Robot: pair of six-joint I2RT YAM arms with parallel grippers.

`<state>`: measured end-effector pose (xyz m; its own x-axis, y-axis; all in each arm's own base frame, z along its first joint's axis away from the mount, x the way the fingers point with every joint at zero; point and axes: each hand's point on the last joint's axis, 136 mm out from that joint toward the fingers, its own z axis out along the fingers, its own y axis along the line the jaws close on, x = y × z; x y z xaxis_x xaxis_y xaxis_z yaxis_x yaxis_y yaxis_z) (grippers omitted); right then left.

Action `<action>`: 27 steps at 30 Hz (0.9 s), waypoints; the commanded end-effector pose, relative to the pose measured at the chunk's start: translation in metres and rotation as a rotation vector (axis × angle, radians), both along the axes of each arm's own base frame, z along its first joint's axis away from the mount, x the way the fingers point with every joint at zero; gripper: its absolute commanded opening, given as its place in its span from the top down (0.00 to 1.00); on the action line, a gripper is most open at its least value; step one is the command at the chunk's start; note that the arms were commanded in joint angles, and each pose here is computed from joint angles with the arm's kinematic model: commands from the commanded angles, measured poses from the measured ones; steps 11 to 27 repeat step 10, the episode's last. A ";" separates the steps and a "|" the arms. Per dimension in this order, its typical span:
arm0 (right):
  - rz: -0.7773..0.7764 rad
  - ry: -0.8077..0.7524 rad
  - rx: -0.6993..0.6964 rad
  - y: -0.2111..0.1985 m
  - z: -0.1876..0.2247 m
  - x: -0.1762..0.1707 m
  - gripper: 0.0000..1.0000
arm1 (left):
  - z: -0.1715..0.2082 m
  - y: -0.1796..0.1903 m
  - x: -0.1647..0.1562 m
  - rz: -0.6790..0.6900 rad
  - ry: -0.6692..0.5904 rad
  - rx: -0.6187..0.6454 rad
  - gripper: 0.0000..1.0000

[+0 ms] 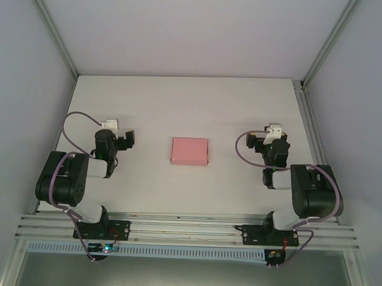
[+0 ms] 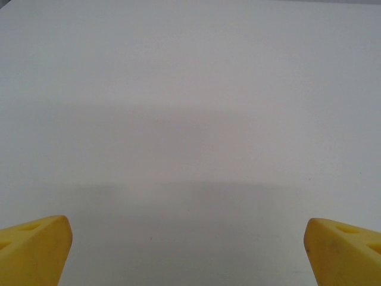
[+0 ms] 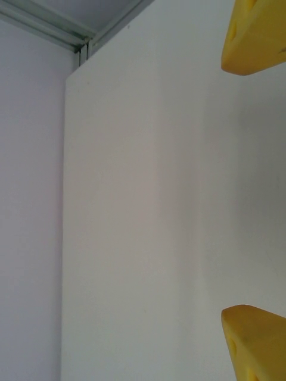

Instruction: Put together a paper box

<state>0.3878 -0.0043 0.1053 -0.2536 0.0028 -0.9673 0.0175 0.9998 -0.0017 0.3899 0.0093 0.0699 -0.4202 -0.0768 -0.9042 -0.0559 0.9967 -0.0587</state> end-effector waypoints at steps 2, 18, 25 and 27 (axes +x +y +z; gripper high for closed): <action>-0.034 -0.022 0.006 -0.002 0.009 0.003 0.02 | 0.016 -0.001 0.008 -0.012 -0.057 0.023 0.00; -0.034 -0.019 0.004 -0.002 0.008 0.003 0.02 | 0.016 -0.001 0.007 -0.014 -0.055 0.023 0.00; -0.034 -0.019 0.004 -0.002 0.008 0.003 0.02 | 0.016 -0.001 0.007 -0.014 -0.055 0.023 0.00; -0.034 -0.019 0.004 -0.002 0.008 0.003 0.02 | 0.016 -0.001 0.007 -0.014 -0.055 0.023 0.00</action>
